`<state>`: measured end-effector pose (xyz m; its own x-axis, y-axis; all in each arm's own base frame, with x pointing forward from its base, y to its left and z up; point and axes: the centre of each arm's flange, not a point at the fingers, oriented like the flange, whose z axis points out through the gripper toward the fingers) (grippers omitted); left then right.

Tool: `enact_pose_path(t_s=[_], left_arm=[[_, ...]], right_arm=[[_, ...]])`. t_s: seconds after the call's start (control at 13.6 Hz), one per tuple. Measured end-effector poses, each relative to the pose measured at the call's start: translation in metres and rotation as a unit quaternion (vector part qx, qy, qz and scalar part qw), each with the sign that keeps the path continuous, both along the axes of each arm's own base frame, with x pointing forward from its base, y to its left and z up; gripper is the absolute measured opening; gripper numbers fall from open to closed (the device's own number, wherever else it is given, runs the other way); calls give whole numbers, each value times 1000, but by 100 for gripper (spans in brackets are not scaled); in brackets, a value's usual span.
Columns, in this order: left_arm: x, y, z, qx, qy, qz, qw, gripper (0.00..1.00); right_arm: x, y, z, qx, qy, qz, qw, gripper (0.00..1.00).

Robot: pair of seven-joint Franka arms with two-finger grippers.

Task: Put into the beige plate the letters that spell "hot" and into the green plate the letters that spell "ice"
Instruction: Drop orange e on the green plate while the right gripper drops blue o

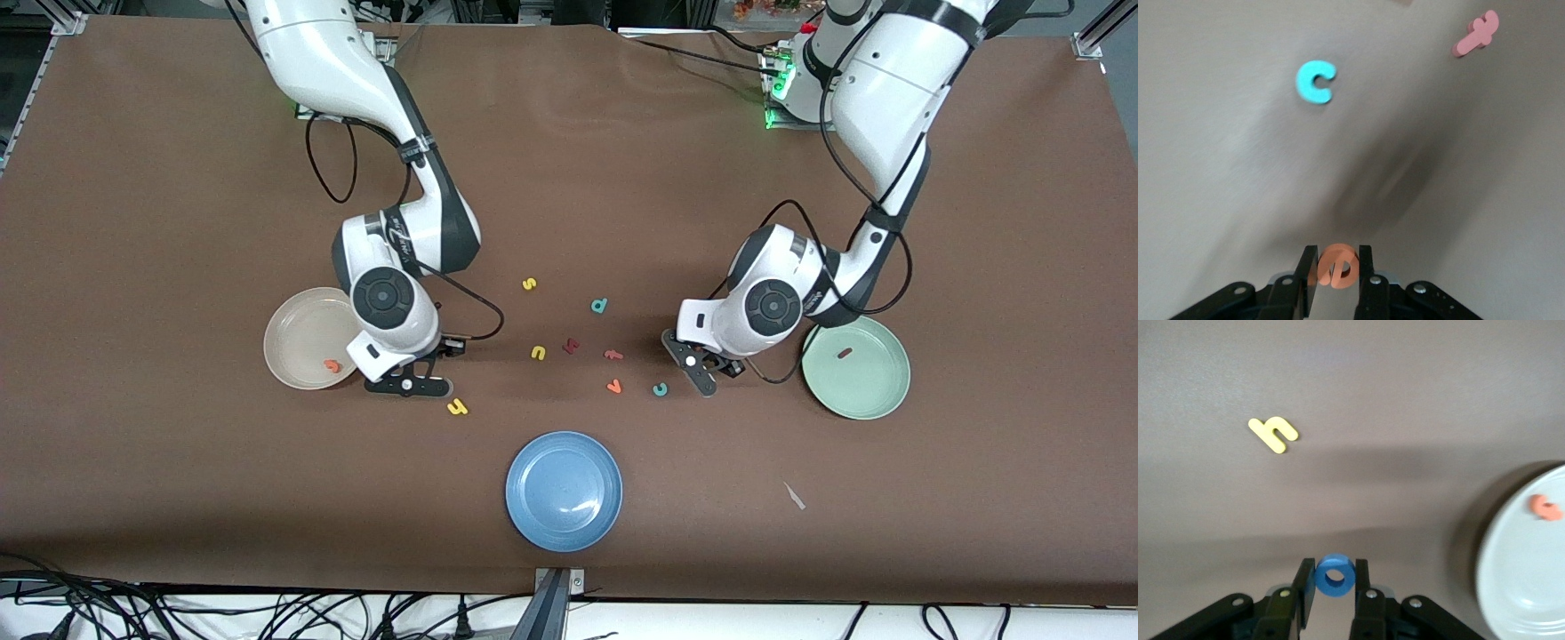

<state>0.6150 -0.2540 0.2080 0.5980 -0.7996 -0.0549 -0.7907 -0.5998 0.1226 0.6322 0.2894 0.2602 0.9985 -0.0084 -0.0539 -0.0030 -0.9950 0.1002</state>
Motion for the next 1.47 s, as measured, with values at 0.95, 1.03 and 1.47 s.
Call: enact_pose_path(t_s=[0.95, 1.03, 1.47], left_arm=[[32, 202, 30, 20, 28, -75, 997, 26], [29, 203, 22, 20, 35, -74, 996, 26], [13, 199, -21, 14, 18, -79, 997, 26]], right_arm=[[-22, -198, 0, 7, -36, 245, 969, 38], [-22, -194, -1, 16, -38, 241, 970, 46], [-28, -93, 5, 67, -66, 178, 979, 100]])
